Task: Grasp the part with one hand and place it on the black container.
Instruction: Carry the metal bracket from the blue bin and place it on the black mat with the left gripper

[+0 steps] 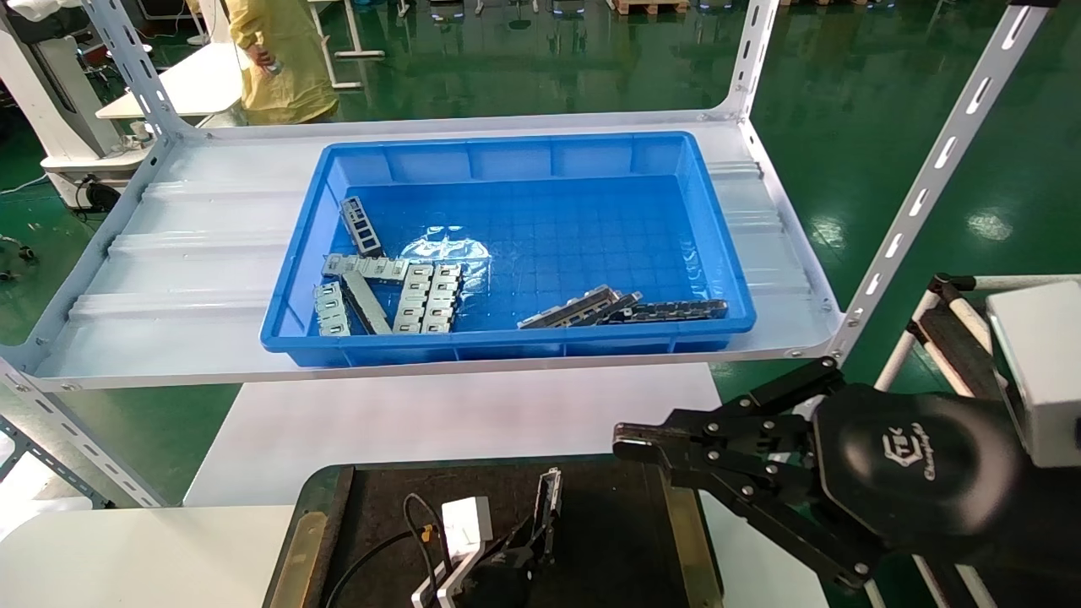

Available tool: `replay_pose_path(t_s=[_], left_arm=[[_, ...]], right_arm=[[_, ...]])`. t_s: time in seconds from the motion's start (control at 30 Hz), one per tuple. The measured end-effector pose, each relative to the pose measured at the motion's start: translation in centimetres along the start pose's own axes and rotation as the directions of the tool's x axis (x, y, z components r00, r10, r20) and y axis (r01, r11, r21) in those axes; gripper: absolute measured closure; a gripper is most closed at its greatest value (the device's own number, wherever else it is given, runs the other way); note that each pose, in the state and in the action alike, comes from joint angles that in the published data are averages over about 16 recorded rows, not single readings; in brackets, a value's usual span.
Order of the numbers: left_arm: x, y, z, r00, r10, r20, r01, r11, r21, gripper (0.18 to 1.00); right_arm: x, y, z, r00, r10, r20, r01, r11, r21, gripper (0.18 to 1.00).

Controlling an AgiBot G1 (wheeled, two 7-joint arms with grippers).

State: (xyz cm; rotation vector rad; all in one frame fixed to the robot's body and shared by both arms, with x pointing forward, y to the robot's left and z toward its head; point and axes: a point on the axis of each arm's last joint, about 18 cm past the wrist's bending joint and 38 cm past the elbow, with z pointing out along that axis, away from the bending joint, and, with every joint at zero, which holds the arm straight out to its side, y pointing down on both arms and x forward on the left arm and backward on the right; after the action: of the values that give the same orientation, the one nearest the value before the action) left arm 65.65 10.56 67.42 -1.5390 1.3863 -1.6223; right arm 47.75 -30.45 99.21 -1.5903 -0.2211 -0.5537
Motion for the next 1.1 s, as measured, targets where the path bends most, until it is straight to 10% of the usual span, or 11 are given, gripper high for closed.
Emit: replay_pose_path(t_s=[0.57,1.1], left_arm=[[0.0,0.8,0.3,0.999,-0.035,0.038,0.034,0.999,0.011,0.818],[1.1,-0.2,0.4,0.999,-0.049,0.011,0.048,0.997,0.066,0.651]], right_arm=[[0.0,0.0,0.0,1.000,0.000,0.000,0.000,1.000,0.000,0.968],[0.0,0.0,0.0,1.000,0.000,0.000,0.000,1.000,0.000,0.774]])
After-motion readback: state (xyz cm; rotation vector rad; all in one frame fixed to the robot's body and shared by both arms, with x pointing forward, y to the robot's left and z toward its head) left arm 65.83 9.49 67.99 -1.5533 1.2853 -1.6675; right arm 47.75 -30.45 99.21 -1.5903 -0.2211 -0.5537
